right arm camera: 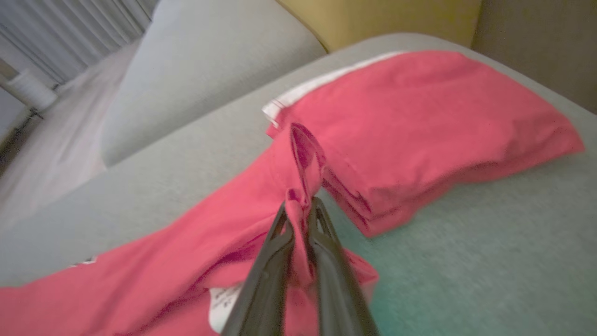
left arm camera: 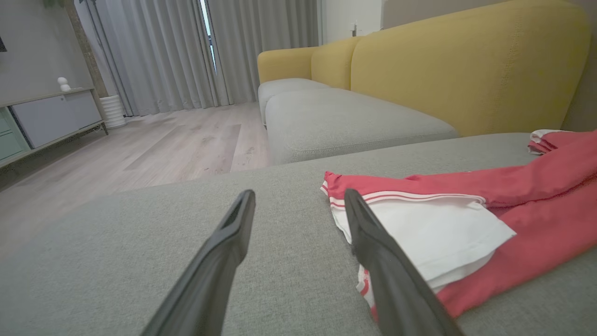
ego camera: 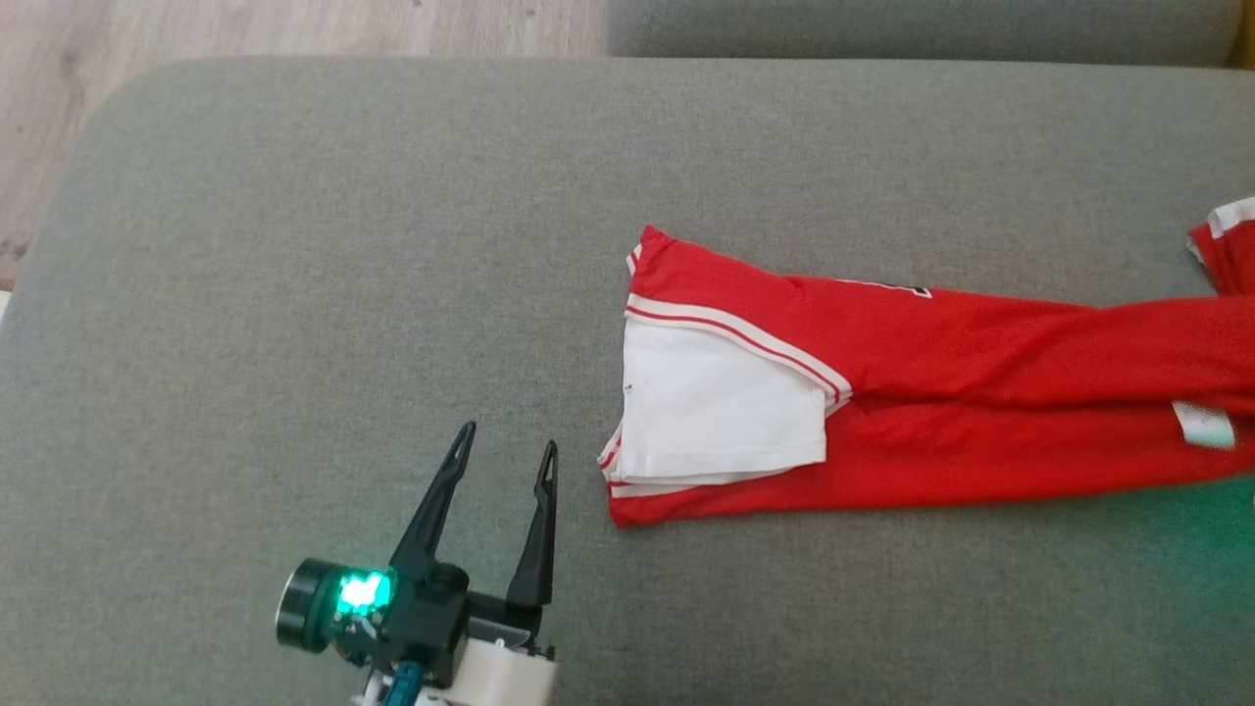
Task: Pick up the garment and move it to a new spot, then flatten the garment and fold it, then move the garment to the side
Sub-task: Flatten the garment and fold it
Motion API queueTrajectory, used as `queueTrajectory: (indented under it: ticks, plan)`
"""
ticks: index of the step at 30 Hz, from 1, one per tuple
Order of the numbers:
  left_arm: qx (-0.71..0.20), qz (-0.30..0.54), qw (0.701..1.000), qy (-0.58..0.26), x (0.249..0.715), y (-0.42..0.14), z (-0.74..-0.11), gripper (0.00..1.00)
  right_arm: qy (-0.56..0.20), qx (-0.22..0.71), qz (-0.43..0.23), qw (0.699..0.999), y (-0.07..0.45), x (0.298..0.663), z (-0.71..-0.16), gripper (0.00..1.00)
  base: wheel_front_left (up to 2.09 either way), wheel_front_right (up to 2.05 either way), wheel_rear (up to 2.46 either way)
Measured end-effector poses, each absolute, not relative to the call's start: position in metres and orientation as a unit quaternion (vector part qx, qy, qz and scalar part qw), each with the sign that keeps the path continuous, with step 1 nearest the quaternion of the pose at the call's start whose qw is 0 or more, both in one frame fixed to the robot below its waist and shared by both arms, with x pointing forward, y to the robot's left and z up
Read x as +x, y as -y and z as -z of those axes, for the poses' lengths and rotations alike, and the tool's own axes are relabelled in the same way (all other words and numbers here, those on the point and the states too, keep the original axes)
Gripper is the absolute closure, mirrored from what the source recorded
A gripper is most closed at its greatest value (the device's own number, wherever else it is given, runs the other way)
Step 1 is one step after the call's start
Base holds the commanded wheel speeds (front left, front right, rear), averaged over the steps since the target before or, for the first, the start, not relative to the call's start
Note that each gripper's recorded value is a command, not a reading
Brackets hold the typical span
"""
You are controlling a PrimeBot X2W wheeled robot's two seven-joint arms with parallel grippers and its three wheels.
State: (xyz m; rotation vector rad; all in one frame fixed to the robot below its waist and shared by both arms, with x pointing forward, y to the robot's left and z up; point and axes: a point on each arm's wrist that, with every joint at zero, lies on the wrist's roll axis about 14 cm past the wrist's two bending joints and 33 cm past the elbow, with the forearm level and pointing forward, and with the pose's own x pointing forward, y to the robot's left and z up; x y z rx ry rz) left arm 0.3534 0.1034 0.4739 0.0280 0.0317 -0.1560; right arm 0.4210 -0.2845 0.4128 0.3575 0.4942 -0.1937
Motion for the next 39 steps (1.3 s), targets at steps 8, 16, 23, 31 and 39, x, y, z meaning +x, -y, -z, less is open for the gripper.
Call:
queueTrajectory:
  ticks: [8, 16, 23, 31, 39]
  plan:
    - [0.012, 0.065, 0.997, -0.040, 0.335, -0.113, -0.461, 0.00, -0.165, 0.217, -0.046, 0.961, 0.186, 0.450, -0.477, 1.00, 0.00, 0.00, 0.00]
    - [0.005, 0.039, 0.998, -0.044, 0.321, -0.128, -0.459, 0.00, -0.192, 0.241, -0.197, 0.931, 0.071, 0.442, -0.490, 1.00, 0.00, 0.00, 0.00]
    - [-0.003, 0.011, 0.999, -0.053, 0.307, -0.142, -0.455, 0.00, -0.256, 0.260, -0.288, 0.885, -0.004, 0.421, -0.473, 1.00, 0.00, 0.00, 0.00]
    - [-0.010, -0.006, 0.998, -0.060, 0.303, -0.148, -0.451, 0.00, -0.293, 0.277, -0.355, 0.843, -0.064, 0.404, -0.463, 1.00, 0.00, 0.00, 0.00]
    - [-0.015, -0.005, 0.998, -0.067, 0.304, -0.146, -0.448, 0.00, -0.285, 0.288, -0.354, 0.843, -0.074, 0.407, -0.457, 0.00, 0.00, 0.00, 0.00]
